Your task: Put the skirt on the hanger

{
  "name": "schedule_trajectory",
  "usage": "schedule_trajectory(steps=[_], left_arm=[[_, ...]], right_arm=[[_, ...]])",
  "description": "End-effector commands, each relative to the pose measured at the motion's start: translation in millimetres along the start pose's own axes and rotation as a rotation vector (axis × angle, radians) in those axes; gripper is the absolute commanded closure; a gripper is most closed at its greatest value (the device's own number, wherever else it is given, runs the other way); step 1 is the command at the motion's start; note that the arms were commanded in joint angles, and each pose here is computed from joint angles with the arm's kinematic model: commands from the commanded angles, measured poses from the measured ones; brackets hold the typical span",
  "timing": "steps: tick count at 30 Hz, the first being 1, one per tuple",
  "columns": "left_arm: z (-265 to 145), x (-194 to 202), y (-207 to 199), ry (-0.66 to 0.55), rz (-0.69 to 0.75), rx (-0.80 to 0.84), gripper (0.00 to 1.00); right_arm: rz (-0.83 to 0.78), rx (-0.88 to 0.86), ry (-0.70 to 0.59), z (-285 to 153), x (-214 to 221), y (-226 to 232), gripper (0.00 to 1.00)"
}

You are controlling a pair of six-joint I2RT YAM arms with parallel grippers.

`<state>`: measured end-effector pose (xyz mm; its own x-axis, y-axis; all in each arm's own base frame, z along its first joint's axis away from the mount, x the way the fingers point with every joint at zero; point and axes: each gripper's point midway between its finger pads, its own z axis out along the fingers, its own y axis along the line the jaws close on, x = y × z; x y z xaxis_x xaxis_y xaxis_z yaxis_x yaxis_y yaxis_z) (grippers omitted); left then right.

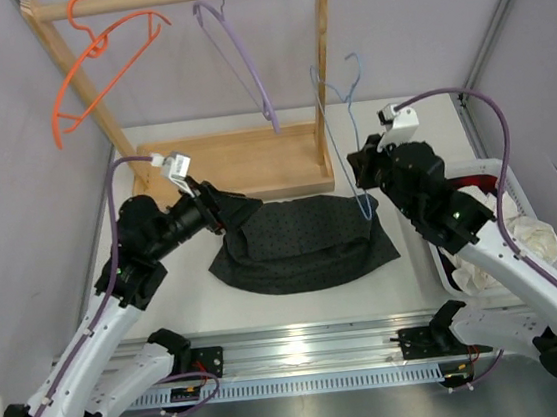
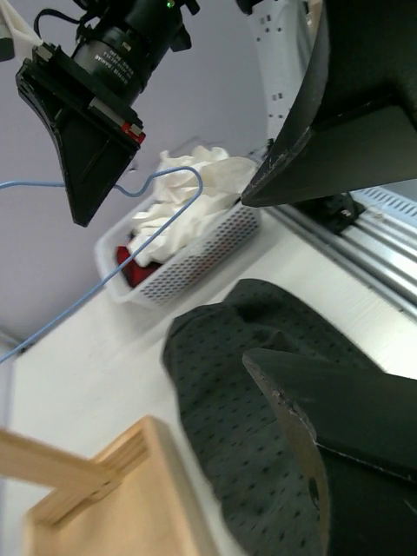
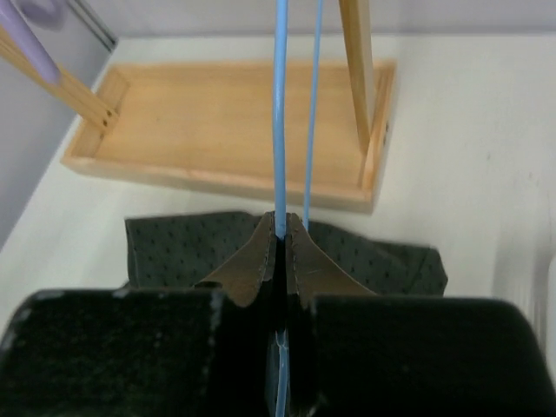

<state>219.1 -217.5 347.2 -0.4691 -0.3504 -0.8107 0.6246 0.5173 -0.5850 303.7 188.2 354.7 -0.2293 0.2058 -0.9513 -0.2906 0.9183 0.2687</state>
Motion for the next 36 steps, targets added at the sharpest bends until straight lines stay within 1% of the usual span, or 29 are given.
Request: schedule_trajectory(steps=[1,3,4,5,6,7,9,10,11,13,15,17,18,20,21,29,30,32,33,36], left_arm=[[14.3,17.6,-5.6,0.009,-0.012,0.008,0.28],[25.4,26.2,-3.5,0.013,-0.014,-0.010,0.28],[30.0,34.9,-12.1,0.035,-0.017,0.012,0.28],[35.9,33.8,-12.3,0.020,-0.024,0.001,0.28],[44.9,42.0,-10.3,0.042,-0.032,-0.014,0.28],[49.5,49.7,-17.5,0.063,-0.038,-0.005,0.28],[62.3,44.2,-20.9,0.021,-0.055,-0.019,0.28],[71.2,54.3,-21.8,0.042,-0.062,-0.029,0.28],[76.8,48.5,-25.2,0.024,-0.080,-0.038,0.28],[92.8,53.9,-17.7,0.029,-0.103,-0.094,0.28],[103.3,45.3,-20.0,0.012,-0.124,-0.131,0.28],[116.5,55.1,-16.0,0.018,-0.125,-0.171,0.28],[121.4,45.6,-24.2,-0.004,-0.127,-0.157,0.28],[133.4,53.9,-23.0,0.006,-0.133,-0.167,0.28],[137.4,48.2,-30.5,-0.006,-0.134,-0.156,0.28],[162.8,45.6,-47.9,-0.023,-0.129,-0.117,0.28],[166.7,51.1,-44.2,-0.013,-0.122,-0.135,0.28],[171.8,46.5,-48.4,-0.016,-0.107,-0.154,0.28],[173.6,50.6,-44.3,-0.005,-0.093,-0.178,0.28],[181.0,51.0,-46.0,-0.010,-0.088,-0.184,0.28]], right_arm=[[0.007,0.112,0.071,-17.5,46.8,-15.1,1.00],[0.013,0.140,0.081,-27.2,60.3,-20.8,1.00],[-0.005,0.132,0.109,-31.4,77.3,-18.1,1.00],[-0.001,0.157,0.111,-35.0,82.9,-21.1,1.00],[-0.005,0.164,0.112,-38.3,88.0,-21.5,1.00],[-0.017,0.143,0.119,-44.0,94.3,-13.6,1.00],[-0.043,0.181,0.125,-48.8,106.7,-17.7,1.00],[-0.053,0.181,0.132,-50.8,111.6,-15.6,1.00],[-0.075,0.187,0.130,-54.4,116.4,-14.0,1.00],[-0.083,0.192,0.132,-57.4,120.2,-11.9,1.00],[-0.092,0.197,0.126,-60.7,121.5,-10.3,1.00],[-0.097,0.195,0.129,-61.2,123.5,-9.7,1.00],[-0.096,0.194,0.132,-61.1,124.7,-9.2,1.00],[-0.102,0.192,0.140,-60.5,128.0,-8.1,1.00],[-0.108,0.191,0.147,-60.5,130.8,-7.2,1.00],[-0.121,0.193,0.151,-58.8,132.0,-5.6,1.00],[-0.122,0.192,0.151,-58.5,131.6,-5.2,1.00],[-0.125,0.192,0.156,-57.5,132.7,-3.6,1.00],[-0.126,0.194,0.157,-57.4,133.1,-4.0,1.00],[-0.122,0.185,0.159,-57.4,133.4,-1.5,1.00]])
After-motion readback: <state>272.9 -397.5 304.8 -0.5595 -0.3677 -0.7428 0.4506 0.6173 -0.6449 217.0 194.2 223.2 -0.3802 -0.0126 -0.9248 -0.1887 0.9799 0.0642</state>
